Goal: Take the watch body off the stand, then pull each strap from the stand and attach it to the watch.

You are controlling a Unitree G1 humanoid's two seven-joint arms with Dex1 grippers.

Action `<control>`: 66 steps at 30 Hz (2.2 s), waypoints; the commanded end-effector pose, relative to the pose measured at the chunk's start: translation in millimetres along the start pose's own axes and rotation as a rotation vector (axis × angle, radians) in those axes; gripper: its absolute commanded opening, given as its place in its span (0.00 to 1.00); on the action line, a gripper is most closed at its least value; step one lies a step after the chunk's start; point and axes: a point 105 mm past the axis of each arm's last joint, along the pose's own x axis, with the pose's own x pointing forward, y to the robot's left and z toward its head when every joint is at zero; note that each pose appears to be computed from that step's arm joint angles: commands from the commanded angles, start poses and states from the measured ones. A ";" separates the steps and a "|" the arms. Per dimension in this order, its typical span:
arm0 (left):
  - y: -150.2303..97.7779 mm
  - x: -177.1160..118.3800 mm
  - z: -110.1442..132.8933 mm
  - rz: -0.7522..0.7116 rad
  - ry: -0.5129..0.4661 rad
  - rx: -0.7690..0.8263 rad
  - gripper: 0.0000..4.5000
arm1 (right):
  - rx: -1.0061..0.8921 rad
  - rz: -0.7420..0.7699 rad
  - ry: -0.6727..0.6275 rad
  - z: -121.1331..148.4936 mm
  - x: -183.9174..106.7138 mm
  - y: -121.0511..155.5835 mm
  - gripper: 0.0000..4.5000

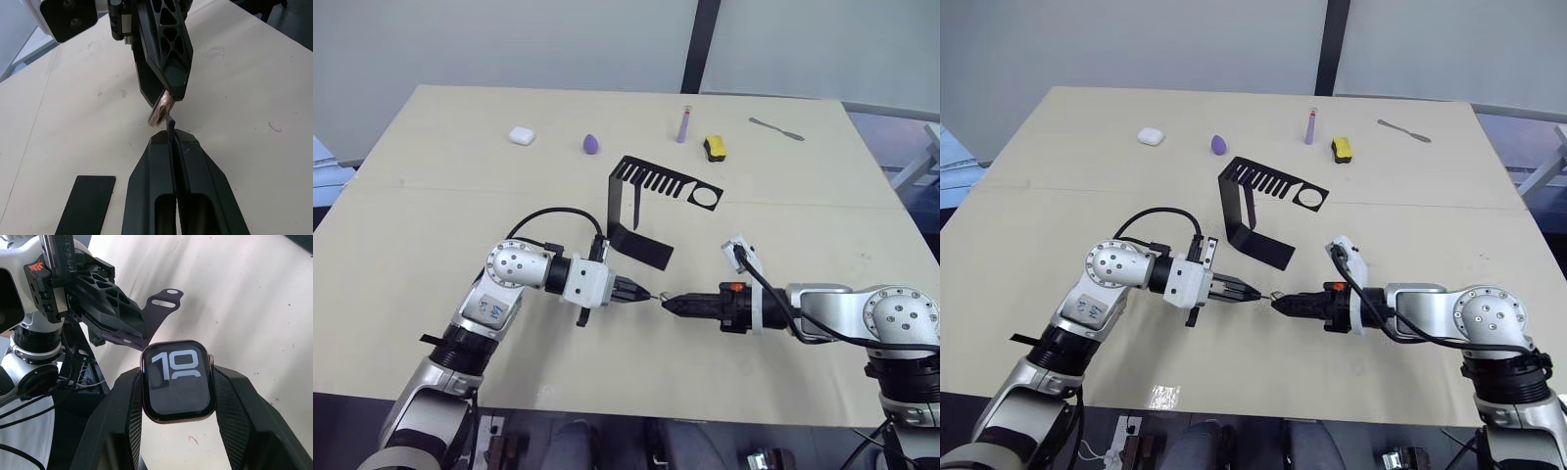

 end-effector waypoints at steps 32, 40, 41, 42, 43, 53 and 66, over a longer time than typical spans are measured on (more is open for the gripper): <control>8.9 4.9 5.0 0.028 -0.005 0.039 0.00 | -0.041 -0.009 -0.010 2.4 -7.3 3.0 0.36; 6.6 8.6 5.8 0.020 -0.013 0.037 0.00 | -0.041 -0.001 -0.018 4.6 -7.2 4.7 0.36; 6.7 8.8 5.7 0.020 -0.013 0.037 0.00 | -0.040 0.001 -0.018 4.7 -7.1 5.1 0.36; 6.8 8.9 5.6 0.020 -0.013 0.036 0.00 | -0.040 0.002 -0.019 4.7 -7.1 5.3 0.36; 6.9 9.0 5.2 0.021 -0.012 0.036 0.00 | -0.040 0.003 -0.019 4.6 -7.0 5.7 0.36; 8.8 12.8 5.5 0.027 -0.014 0.037 0.00 | -0.043 0.002 -0.018 4.1 -6.6 6.7 0.36; 8.3 13.4 3.8 0.030 -0.005 0.037 0.00 | -0.044 0.008 -0.020 4.6 -5.9 8.8 0.36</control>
